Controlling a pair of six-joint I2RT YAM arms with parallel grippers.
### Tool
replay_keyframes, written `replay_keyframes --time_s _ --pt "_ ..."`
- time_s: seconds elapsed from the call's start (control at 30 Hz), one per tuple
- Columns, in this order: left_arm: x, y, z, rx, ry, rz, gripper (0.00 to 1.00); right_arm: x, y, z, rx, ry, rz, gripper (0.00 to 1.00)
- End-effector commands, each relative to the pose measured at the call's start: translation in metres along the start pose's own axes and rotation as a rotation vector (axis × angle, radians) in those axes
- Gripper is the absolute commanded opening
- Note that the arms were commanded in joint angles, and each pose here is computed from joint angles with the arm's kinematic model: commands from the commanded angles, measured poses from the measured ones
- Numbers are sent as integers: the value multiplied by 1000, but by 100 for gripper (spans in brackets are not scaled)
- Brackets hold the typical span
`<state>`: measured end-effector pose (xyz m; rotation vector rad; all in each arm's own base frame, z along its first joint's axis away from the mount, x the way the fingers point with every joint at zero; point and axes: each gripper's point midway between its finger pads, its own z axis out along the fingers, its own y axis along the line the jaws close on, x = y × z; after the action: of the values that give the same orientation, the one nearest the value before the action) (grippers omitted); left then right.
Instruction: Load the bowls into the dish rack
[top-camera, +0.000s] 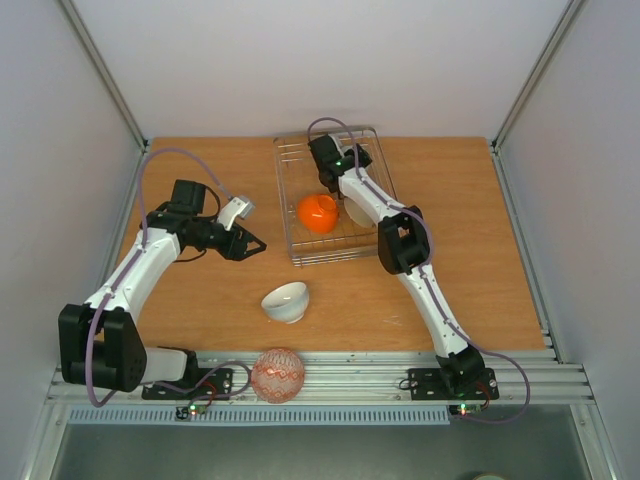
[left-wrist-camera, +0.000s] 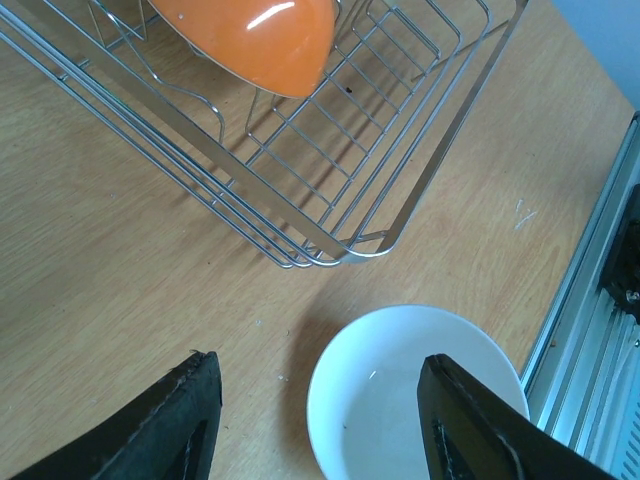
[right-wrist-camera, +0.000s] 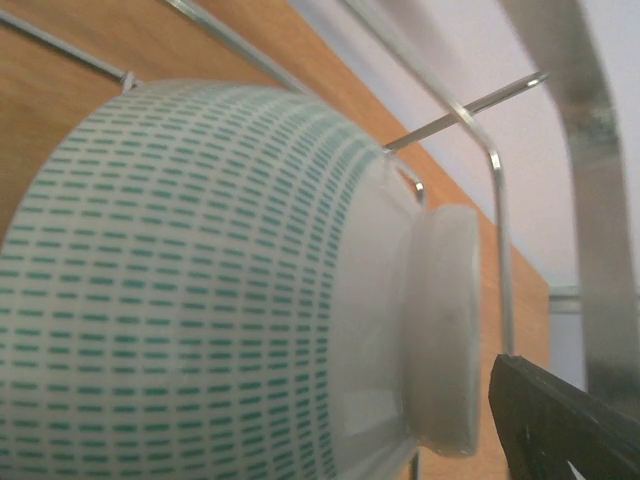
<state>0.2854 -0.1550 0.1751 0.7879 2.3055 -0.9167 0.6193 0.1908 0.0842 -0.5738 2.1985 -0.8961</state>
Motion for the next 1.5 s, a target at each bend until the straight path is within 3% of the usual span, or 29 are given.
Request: replay_keyframes --time_s 0.0,0.23,0.5,0.8,0.93,1.2,1.47 --pt "-5 0 -2 -9 -21 39 54 -5 -11 -10 -48 -18 58 96" --pt "-4 1 -1 -13 -19 42 54 -8 -2 -26 -185 -30 116 98" --pt "-3 2 -1 -18 -14 40 54 -18 -2 -74 -419 -94 254 99" --pt "1 5 1 -31 15 33 54 -20 -17 -100 -480 -121 314 99" --pt "11 10 10 -69 84 42 54 -23 -36 -128 -520 -166 366 98" --pt "56 -7 50 -31 391 130 51 -4 -72 -204 -696 -170 481 92" --pt "67 -13 46 -6 476 161 50 60 -60 -283 -911 -117 484 84"
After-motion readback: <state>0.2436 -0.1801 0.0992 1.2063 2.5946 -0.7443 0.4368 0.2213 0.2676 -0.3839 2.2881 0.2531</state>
